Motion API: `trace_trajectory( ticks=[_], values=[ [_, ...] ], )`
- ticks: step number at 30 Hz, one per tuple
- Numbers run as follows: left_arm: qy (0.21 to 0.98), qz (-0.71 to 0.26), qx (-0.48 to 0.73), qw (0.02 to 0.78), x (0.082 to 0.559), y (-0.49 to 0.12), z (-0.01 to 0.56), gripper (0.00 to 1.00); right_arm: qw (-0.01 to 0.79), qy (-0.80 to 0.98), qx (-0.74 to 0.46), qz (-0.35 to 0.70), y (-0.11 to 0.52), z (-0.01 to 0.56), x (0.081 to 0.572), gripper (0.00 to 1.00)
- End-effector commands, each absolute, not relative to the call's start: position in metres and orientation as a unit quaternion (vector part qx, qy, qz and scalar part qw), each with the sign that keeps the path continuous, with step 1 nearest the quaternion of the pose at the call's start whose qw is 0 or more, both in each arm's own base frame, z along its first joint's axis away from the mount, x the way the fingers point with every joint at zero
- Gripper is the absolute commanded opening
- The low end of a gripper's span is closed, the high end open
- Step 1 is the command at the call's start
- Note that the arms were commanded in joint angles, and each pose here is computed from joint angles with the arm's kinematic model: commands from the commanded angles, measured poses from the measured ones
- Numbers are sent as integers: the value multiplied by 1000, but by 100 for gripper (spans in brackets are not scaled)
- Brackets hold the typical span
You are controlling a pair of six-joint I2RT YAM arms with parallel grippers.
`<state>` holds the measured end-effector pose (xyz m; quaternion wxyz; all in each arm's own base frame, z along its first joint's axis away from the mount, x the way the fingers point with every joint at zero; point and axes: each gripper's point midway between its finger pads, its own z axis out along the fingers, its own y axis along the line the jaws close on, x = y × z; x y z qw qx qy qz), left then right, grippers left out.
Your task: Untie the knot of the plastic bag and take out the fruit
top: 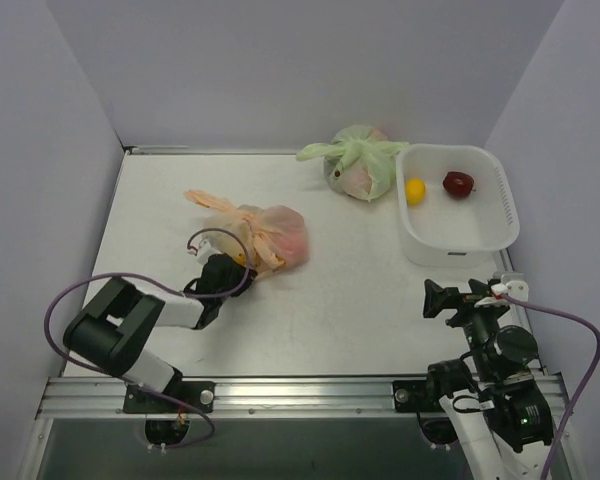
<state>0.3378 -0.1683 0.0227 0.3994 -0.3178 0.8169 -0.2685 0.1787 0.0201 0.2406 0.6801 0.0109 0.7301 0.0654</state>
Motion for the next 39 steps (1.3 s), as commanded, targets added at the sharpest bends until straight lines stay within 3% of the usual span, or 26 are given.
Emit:
trace_trajectory(
  ticks=[1,6,7,9,10,11,13,15,16,21,26,32,39],
  values=[
    [830,-324,-254,376,291,-205,34,0,670,738,15,82,24,270,174,100],
    [850,-343,-197,347,231,-209,35,0,600,793,-1,108,41,270,181,100],
    [854,-342,-189,343,225,-208,36,5,596,793,-10,121,47,277,181,100],
    [862,-325,-185,344,212,-195,40,18,561,811,-39,163,68,271,182,100],
    [862,-319,-181,351,212,-192,48,28,550,815,-45,176,74,270,183,100],
    [880,-283,-172,339,201,-179,40,46,527,827,-47,188,81,265,189,100],
    [863,-286,-169,381,204,-170,75,62,497,838,-49,218,94,259,191,100],
    [858,-263,-173,406,201,-151,92,77,464,855,-50,228,103,248,200,100],
    [849,-266,-173,423,204,-148,111,80,453,859,-56,233,108,244,202,100],
    [863,-220,-116,440,205,-138,145,89,409,882,-90,215,135,221,220,100],
    [874,-212,-4,437,219,-166,179,91,378,888,-149,216,191,200,235,100],
    [871,-178,94,449,256,-194,211,90,385,868,-163,268,252,191,267,92],
    [878,-179,139,421,282,-226,191,86,378,858,-178,298,296,177,290,87]
  ],
)
